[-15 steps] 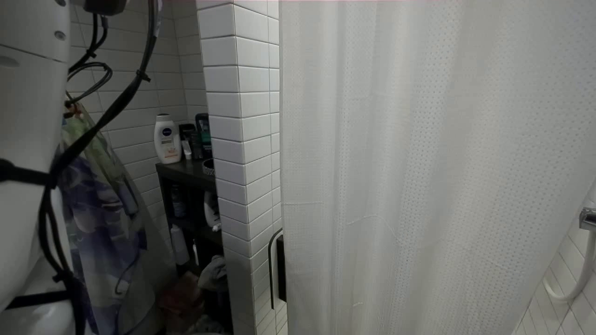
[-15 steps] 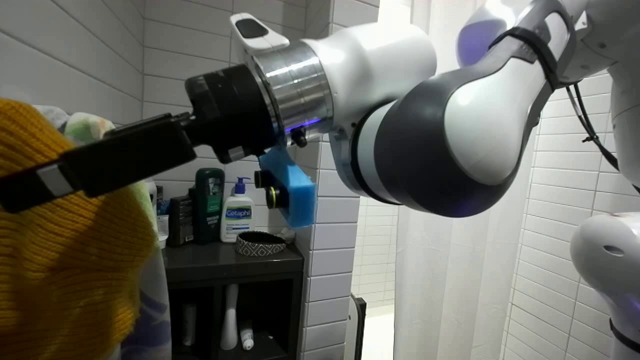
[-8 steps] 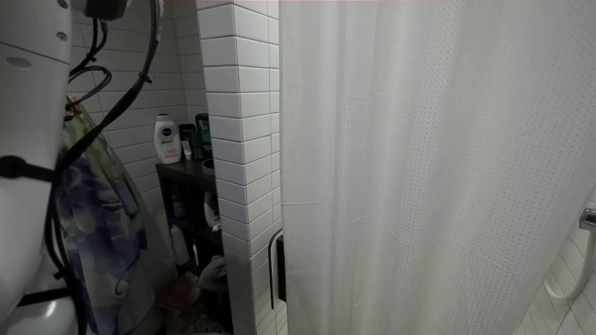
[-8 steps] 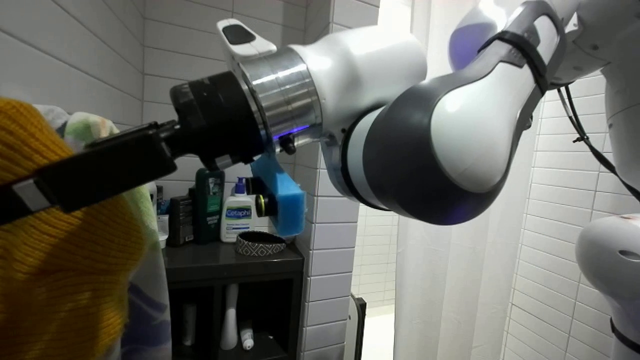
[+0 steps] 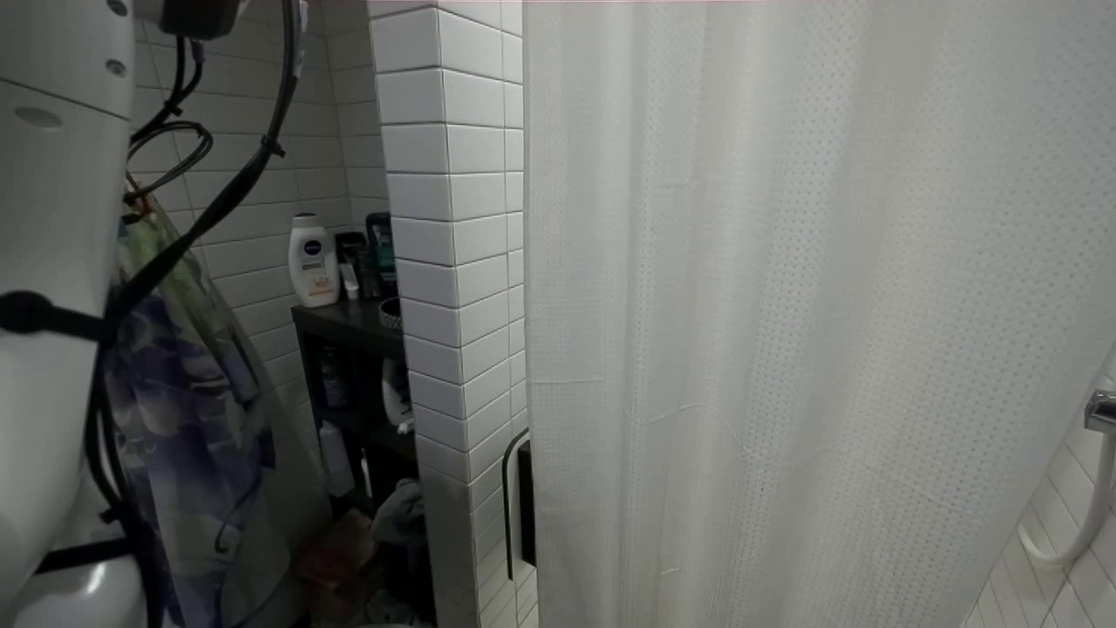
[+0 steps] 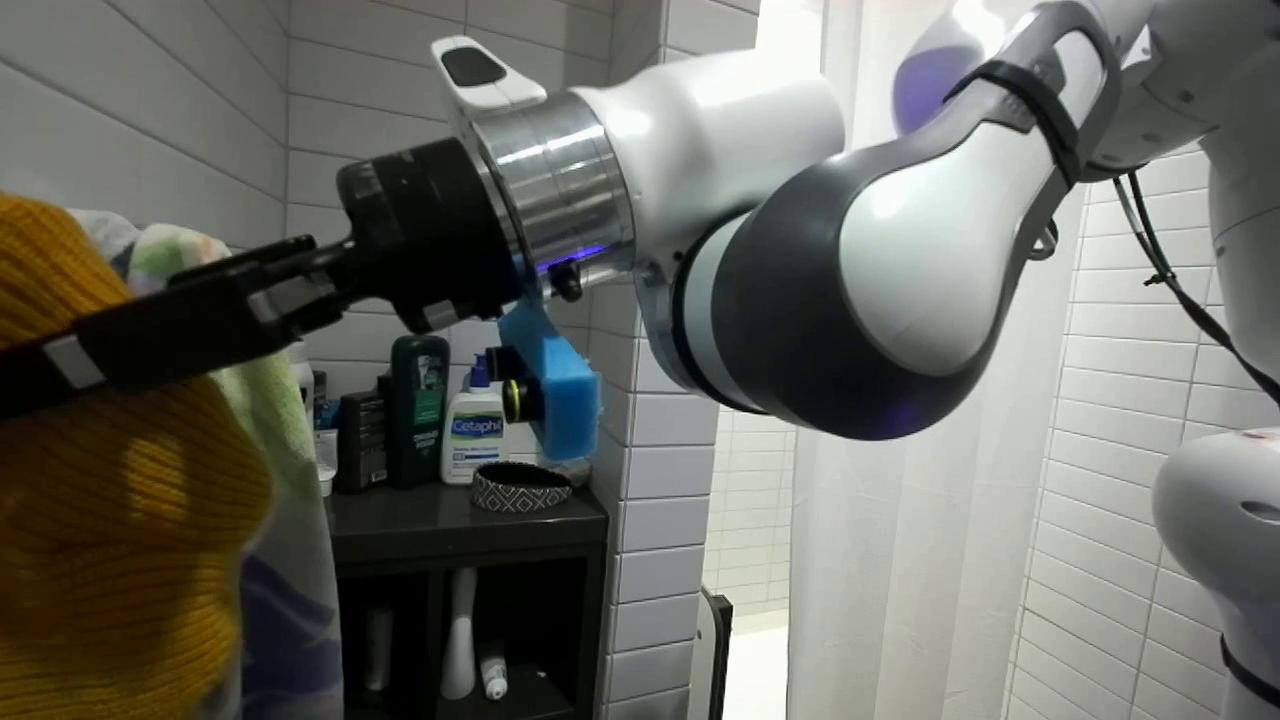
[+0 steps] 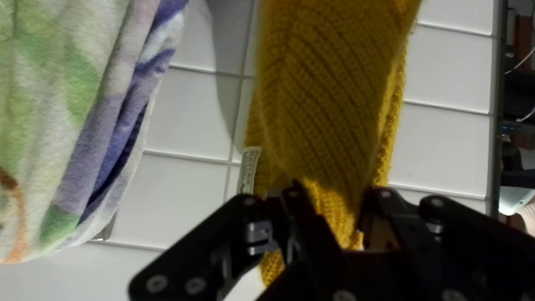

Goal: Put the head sock on the floor

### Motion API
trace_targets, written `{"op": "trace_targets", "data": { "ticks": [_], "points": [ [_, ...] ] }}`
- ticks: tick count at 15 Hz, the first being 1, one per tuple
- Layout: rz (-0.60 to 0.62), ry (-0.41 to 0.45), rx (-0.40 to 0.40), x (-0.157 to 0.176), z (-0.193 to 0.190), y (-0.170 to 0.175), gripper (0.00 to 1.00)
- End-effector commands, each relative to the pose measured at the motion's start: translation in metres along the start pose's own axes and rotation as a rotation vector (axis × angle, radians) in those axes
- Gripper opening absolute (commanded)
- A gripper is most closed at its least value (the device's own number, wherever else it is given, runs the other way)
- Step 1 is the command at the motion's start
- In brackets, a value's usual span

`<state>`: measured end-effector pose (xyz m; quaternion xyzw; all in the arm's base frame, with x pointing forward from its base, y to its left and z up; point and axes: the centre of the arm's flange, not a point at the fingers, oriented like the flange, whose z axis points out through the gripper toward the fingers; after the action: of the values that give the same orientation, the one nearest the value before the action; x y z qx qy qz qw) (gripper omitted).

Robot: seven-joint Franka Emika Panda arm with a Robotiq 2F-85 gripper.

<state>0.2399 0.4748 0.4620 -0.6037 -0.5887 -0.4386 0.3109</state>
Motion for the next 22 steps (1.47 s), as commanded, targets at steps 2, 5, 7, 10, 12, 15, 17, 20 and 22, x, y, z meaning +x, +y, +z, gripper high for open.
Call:
{"op": "trace_targets", "data": {
  "ticks": [2, 5, 7, 10, 12, 15, 17, 20, 22],
  "points": [
    [-0.016, 0.031, -0.024, -0.009, 0.008, -0.002, 0.00],
    [-0.012, 0.040, -0.029, -0.005, -0.002, 0.000, 0.01],
    [-0.010, 0.047, -0.030, 0.000, -0.016, 0.000, 0.01],
    [-0.004, 0.061, -0.016, 0.007, -0.041, -0.009, 0.01],
    [-0.003, 0.071, -0.010, 0.011, -0.059, -0.016, 0.01],
    [-0.015, 0.119, -0.012, 0.029, -0.087, -0.026, 0.01],
    [-0.031, 0.151, -0.032, 0.041, -0.105, -0.028, 0.01],
    [-0.038, 0.184, -0.060, 0.049, -0.129, -0.028, 0.01],
    [-0.042, 0.186, -0.089, 0.046, -0.140, -0.024, 0.01]
  ]
}}
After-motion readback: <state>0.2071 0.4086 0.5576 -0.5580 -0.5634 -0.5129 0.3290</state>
